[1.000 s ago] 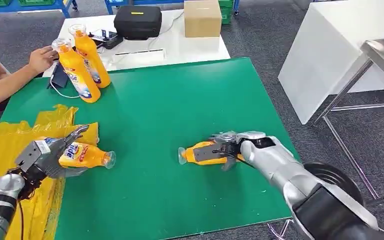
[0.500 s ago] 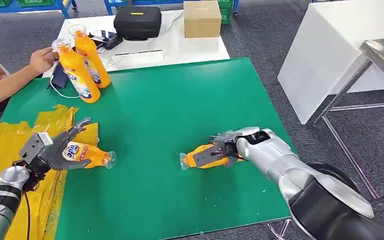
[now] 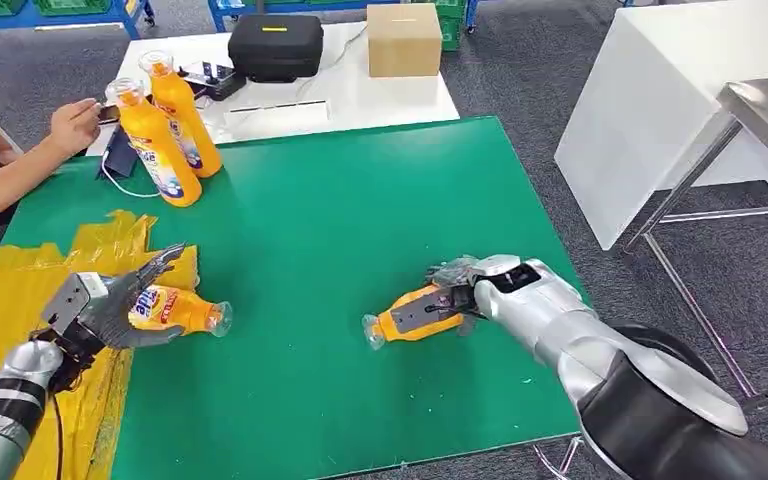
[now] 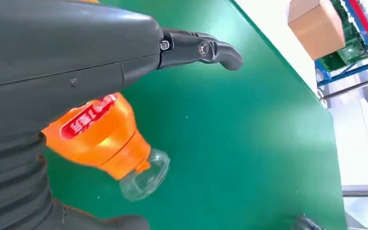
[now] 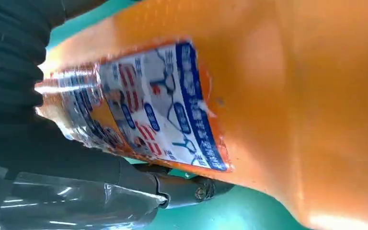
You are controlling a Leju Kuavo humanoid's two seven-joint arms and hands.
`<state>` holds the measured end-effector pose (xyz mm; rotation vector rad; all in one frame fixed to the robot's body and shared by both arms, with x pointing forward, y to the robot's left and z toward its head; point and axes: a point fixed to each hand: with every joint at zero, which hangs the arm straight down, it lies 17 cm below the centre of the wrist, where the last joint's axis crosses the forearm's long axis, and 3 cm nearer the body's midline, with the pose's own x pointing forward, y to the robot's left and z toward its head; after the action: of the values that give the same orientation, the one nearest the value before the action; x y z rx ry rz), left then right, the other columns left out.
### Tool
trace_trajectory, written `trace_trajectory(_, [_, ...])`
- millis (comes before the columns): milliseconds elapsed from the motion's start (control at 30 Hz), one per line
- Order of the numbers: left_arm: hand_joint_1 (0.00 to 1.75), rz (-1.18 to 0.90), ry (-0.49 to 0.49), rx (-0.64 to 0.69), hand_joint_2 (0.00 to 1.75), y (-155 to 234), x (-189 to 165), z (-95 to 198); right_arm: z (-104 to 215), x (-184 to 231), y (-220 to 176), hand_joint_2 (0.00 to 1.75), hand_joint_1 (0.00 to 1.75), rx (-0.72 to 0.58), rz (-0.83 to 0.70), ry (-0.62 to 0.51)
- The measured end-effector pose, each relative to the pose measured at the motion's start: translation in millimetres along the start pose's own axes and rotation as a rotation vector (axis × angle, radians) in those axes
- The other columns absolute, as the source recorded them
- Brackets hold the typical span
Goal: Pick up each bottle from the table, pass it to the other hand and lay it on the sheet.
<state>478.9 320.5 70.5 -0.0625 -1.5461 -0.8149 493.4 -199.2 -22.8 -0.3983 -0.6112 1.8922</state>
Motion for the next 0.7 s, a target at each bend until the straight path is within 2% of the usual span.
trace_trajectory(467, [0.0, 0.016, 0.006, 0.009, 1.75, -4.1, -5.0, 8.6, -2.6, -11.1, 8.4, 1.75, 0.0, -0.009, 0.028, 0.023])
trace_trajectory(700, [0.0, 0.021, 0.011, 0.021, 1.75, -2.9, -8.3, 15.8, -1.9, -31.9, 20.5, 1.75, 0.0, -0.002, 0.039, 0.05])
